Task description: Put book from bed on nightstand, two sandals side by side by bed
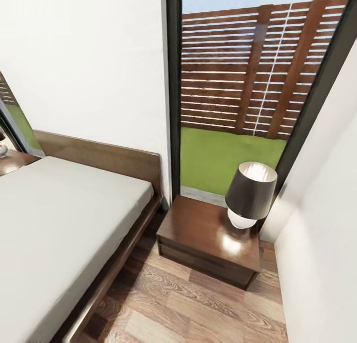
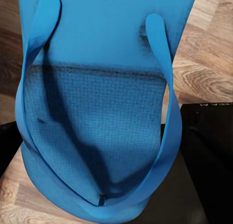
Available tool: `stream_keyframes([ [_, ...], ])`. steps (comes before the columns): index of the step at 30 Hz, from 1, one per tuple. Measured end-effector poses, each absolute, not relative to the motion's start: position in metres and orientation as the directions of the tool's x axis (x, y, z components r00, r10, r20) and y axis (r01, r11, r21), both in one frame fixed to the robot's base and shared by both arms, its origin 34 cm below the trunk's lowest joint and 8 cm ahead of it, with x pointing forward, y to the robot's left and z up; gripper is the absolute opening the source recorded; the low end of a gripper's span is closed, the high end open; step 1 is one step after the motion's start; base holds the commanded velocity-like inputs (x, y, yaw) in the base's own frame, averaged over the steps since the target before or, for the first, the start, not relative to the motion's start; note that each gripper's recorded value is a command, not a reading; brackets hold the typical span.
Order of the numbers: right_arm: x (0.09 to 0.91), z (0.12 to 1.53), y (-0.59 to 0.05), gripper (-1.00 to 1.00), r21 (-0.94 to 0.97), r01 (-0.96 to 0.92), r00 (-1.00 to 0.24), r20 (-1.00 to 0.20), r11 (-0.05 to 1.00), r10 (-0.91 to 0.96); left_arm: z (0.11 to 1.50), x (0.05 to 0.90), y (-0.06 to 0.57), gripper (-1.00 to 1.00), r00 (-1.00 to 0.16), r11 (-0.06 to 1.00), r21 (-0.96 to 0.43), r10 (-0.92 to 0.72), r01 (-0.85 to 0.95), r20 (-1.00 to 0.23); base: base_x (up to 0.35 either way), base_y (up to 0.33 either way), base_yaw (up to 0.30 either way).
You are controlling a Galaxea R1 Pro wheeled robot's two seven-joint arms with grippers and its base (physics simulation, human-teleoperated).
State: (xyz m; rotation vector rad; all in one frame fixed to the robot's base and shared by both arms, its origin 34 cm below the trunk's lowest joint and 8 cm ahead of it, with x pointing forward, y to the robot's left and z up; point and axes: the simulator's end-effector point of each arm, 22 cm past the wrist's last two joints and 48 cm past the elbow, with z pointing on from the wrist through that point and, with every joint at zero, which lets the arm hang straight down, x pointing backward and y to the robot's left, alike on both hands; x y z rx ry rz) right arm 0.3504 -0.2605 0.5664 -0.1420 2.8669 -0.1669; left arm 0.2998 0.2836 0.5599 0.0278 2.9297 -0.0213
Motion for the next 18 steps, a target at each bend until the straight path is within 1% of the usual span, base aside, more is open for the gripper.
stream_keyframes([
  [18,0.3504,0.5664,-0.2601,-1.00,-0.126,-0.082,-0.960,-0.257,0.989,-0.112,0.5598,0.2998,0.2829,-1.00,-0.978,1.000,-0.013,0.017,0.020,-0.210,0.000,0.000,0.077],
])
